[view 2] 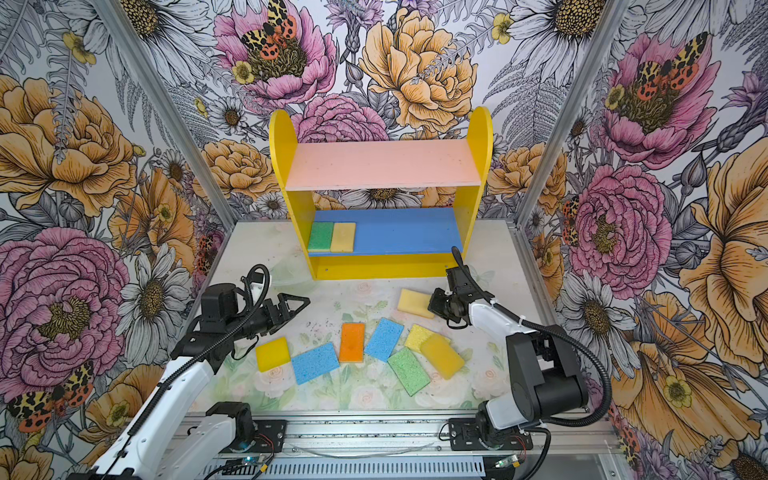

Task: Place and organize the cleaning sponges onto the shelf
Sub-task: 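Lift the sponge with the right gripper while the left gripper moves toward it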

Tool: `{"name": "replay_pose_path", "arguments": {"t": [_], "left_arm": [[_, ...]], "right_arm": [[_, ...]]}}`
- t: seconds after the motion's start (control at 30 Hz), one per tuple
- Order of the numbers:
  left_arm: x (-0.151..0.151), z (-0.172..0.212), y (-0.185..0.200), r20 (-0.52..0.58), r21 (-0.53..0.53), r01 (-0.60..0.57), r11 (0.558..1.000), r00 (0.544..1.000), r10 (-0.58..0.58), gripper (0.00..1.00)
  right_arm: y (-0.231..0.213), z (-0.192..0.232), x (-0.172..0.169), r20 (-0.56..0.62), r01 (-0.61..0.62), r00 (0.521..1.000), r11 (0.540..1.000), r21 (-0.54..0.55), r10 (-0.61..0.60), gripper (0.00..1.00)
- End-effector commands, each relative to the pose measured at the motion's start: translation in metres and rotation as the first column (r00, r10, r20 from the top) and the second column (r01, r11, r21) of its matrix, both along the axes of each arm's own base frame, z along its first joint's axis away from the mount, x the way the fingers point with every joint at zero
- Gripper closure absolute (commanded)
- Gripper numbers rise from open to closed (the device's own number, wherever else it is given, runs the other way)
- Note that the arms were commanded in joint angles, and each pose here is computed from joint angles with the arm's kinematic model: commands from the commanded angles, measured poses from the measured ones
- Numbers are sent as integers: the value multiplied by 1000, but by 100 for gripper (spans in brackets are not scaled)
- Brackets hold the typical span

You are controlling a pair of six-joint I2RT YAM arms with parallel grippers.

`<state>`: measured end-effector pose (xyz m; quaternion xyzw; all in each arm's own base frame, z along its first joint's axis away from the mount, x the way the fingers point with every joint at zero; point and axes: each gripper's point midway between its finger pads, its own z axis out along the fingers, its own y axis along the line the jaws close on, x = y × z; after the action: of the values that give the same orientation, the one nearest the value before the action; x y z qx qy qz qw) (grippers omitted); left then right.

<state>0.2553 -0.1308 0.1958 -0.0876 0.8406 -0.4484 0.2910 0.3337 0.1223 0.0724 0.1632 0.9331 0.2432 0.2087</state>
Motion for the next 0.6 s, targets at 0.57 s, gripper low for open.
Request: {"name": "replay_pose_path", "arguments": {"t": [0.57], "left_arm": [[5,59,-57,-13,-385,60,921,997,-70,1]], "right_arm": [[144,145,-18,498,-505,701,848,-158,511,90]]}}
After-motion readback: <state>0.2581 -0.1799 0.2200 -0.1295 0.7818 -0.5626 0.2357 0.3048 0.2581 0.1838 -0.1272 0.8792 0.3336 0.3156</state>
